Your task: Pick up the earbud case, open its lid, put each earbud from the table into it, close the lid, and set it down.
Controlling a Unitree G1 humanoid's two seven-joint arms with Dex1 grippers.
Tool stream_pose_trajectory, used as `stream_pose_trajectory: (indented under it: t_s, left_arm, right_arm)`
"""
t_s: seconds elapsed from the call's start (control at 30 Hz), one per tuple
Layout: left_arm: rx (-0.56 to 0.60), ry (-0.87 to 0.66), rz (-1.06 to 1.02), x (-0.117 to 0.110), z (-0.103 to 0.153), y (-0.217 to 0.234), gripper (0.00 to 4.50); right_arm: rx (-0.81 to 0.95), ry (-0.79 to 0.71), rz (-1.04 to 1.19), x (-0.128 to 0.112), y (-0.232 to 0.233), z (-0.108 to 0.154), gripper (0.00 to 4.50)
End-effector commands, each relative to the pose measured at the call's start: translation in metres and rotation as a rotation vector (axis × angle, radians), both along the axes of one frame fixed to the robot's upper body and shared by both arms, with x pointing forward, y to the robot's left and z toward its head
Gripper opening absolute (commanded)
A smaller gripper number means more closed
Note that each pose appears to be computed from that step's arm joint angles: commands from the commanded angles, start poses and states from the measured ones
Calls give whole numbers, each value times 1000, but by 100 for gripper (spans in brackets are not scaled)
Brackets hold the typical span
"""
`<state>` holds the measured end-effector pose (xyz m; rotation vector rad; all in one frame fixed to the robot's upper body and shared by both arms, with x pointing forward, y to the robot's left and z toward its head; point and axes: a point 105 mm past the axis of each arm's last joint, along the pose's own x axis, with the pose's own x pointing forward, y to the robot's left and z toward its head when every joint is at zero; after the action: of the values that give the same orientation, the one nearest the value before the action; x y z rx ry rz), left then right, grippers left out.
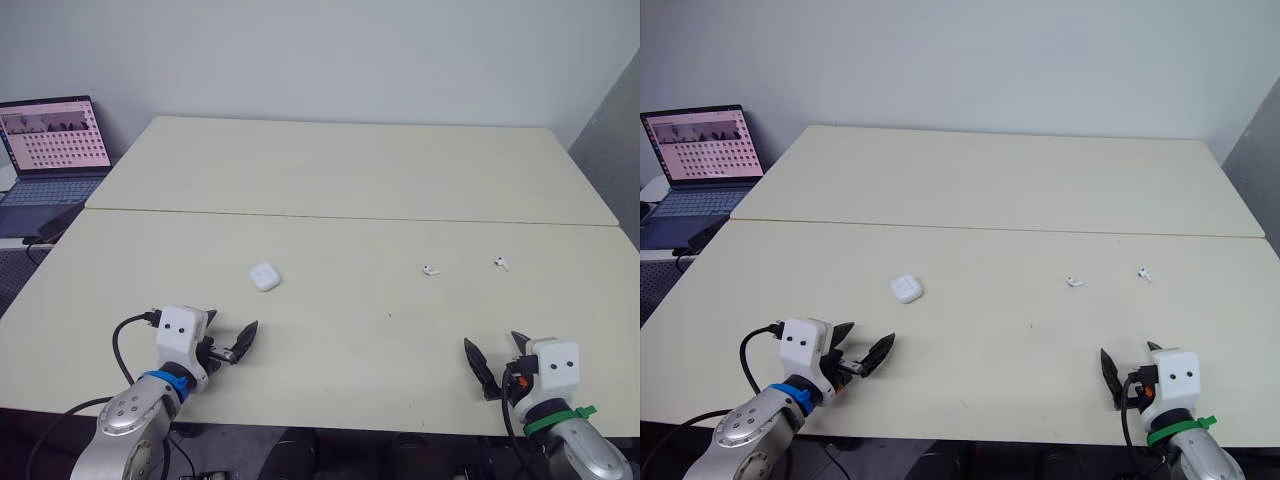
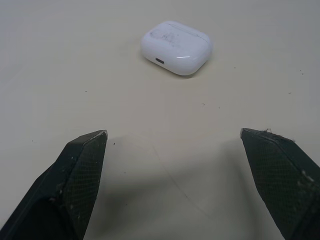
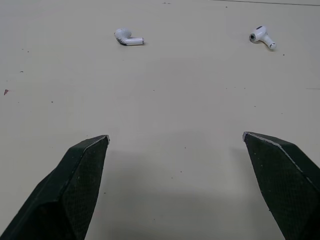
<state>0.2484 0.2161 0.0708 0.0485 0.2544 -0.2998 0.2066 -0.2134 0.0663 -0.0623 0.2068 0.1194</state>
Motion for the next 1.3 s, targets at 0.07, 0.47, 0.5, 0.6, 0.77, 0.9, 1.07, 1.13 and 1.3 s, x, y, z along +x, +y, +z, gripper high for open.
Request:
stream_pose_trajectory:
  t_s: [0.07,0.47,0.5,0.6,0.77,0.9,1.07,1.13,1.3]
  left_arm:
    - [17,-15,1,0,5,4,447]
    - [12,-22,4,2,4,6,447]
    - [11,-22,3,2,4,6,447]
    - [9,-24,2,3,4,5,447]
    - [10,-28,-2,4,4,5,447]
    - [23,-37,-6,5,6,9,447]
    - [7,-98,-78,18,24,20,447]
    - [20,-115,-163,23,32,21,447]
    - [71,-89,-358,40,38,17,447]
  right_arm:
    - [-8,-25,-11,-4,0,2,450]
    - [-21,-32,-10,-3,-6,-5,450]
    - [-21,-31,-10,-3,-6,-6,450]
    - [-21,-30,-11,-4,-9,-10,450]
    - [-21,-31,-8,-5,-10,-15,450]
    - [-64,-41,37,-5,-8,-16,450]
    - [-122,-65,167,2,-1,-9,450]
    - [-107,-75,248,9,6,-1,450]
    - [-42,-86,505,25,38,26,450]
